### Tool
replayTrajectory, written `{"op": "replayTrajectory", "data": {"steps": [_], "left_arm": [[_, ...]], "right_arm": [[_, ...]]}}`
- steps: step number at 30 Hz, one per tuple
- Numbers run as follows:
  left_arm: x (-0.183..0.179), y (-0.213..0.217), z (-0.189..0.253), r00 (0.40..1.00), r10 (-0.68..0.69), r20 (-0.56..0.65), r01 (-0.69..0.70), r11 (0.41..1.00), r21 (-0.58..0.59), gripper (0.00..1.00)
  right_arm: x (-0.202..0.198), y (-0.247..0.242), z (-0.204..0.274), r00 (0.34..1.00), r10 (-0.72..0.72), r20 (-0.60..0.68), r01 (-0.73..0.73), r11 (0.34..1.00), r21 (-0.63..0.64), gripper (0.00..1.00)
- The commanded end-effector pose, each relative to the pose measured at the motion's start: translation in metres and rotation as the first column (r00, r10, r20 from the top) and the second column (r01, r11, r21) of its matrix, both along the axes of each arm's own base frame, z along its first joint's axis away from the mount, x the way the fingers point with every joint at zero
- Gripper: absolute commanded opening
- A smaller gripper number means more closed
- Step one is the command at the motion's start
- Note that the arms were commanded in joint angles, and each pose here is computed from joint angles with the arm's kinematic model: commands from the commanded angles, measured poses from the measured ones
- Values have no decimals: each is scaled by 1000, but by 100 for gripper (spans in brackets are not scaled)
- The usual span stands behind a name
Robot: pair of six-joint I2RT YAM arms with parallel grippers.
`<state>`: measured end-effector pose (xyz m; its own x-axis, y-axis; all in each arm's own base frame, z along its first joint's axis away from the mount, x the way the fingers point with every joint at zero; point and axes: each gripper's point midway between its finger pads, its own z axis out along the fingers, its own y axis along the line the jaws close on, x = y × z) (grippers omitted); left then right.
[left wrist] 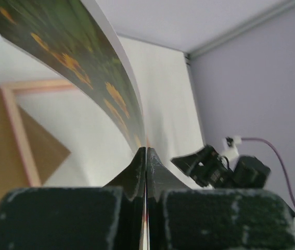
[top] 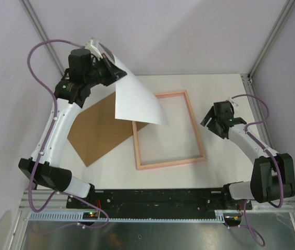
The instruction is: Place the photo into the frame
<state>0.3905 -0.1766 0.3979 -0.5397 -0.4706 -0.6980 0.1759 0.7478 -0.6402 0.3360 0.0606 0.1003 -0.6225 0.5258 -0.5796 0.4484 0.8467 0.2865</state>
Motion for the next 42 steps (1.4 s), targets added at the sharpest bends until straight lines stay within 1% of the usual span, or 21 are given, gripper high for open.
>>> {"op": "replayTrajectory", "data": {"steps": [1,2,3,6,11,14,16,20,26,33,37,42], "left_arm": [[-39,-44,27,967,-239,85,251,946,-206,0],[-43,-49,25,959,-266,96,281,933,-225,0],[-50,-54,14,951,-297,82,308,920,-242,0],[-66,-60,-13,935,-342,91,353,894,-276,0],[-91,-61,-81,921,-382,72,383,858,-343,0],[-102,-56,-130,926,-378,10,354,857,-374,0],[-108,-52,-155,929,-370,-21,334,860,-386,0],[-112,-39,-189,940,-334,-74,281,877,-388,0],[-112,-22,-221,957,-258,-136,193,910,-367,0],[-89,-8,-240,976,-147,-163,87,942,-325,0],[-75,-6,-246,978,-116,-171,58,948,-312,0],[-61,-8,-255,977,-112,-183,52,951,-304,0]], "right_arm": [[7,-12,-6,1000,-11,27,10,999,48,81],[7,-15,-11,1000,-22,17,21,998,59,81],[6,-16,-18,1000,-28,5,27,997,67,81],[3,-17,-30,999,-37,-23,39,996,83,80],[-4,-14,-44,998,-31,-52,36,994,106,79],[-6,-12,-49,998,-24,-64,32,993,116,79],[-7,-10,-53,997,-18,-73,26,993,117,79],[-10,-9,-59,996,-7,-91,18,993,118,79],[-14,-4,-65,994,18,-104,-5,993,121,79],[-20,6,-73,990,50,-135,-34,992,123,79],[-30,14,-75,988,67,-141,-48,991,128,79],[-46,21,-74,986,89,-139,-69,987,143,79]]}}
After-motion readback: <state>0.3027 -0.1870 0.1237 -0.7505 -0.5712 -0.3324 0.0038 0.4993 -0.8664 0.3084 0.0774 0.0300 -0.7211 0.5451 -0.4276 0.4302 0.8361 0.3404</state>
